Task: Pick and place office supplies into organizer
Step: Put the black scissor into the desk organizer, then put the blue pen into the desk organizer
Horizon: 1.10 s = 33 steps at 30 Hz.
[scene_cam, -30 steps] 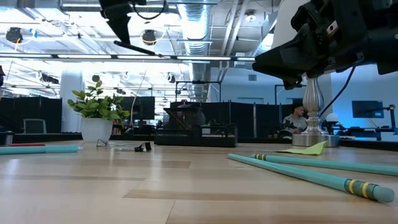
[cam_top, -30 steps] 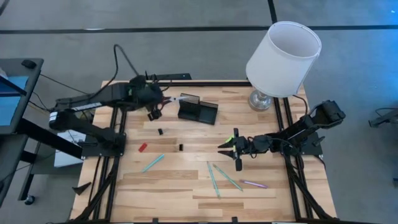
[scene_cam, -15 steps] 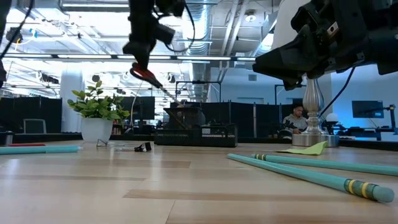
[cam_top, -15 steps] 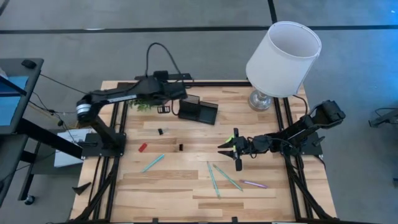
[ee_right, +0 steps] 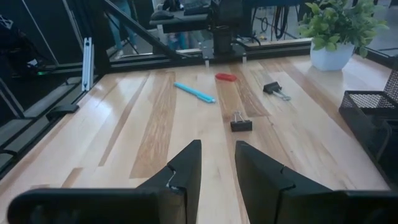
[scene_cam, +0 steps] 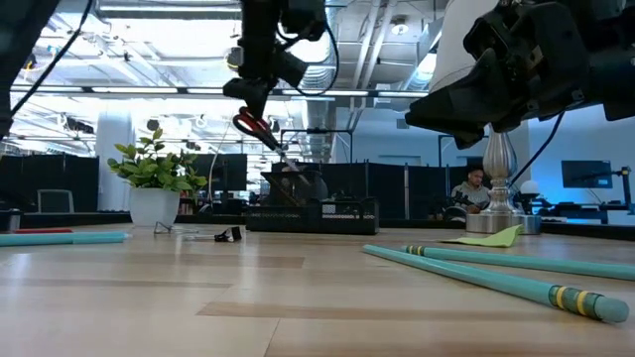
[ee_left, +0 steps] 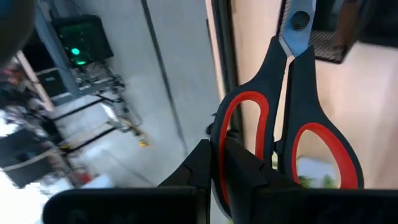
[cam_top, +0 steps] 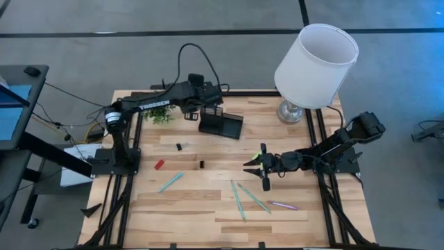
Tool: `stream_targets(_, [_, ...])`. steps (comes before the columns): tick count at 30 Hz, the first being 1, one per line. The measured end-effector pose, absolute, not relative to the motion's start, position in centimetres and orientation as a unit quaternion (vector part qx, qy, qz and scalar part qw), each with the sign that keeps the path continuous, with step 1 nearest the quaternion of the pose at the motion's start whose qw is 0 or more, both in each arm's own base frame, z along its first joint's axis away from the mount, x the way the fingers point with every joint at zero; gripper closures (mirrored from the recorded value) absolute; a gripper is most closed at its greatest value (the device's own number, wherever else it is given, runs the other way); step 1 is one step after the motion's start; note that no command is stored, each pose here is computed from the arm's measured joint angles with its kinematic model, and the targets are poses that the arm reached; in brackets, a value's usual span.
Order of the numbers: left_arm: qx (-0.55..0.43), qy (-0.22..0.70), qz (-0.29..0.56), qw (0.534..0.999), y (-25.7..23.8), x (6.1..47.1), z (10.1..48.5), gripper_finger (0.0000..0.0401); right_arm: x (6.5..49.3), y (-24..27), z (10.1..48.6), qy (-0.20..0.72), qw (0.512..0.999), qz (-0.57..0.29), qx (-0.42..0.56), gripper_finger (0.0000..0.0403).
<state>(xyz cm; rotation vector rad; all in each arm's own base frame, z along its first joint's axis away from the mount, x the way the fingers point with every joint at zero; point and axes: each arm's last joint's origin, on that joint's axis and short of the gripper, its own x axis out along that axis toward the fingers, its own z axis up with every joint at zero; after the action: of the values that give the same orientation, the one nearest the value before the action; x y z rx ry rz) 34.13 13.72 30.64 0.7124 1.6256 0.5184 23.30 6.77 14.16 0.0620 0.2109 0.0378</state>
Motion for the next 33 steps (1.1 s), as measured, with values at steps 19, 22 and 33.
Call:
stream_targets(19, [0.372, 0.721, 0.133, 0.57, 13.7, 37.0, 27.7, 0.036, 23.2, 6.7, 13.8, 0.126, 0.991, 0.015, 0.046, 0.031])
stream_targets(22, [0.373, 0.72, 0.119, 0.572, 13.6, 37.0, 27.7, 0.0348, 23.2, 6.7, 13.8, 0.126, 0.991, 0.015, 0.046, 0.031])
stream_targets(33, [0.378, 0.712, 0.138, 0.575, 13.4, 37.3, 27.8, 0.0317, 23.2, 6.7, 13.8, 0.126, 0.991, 0.015, 0.046, 0.031])
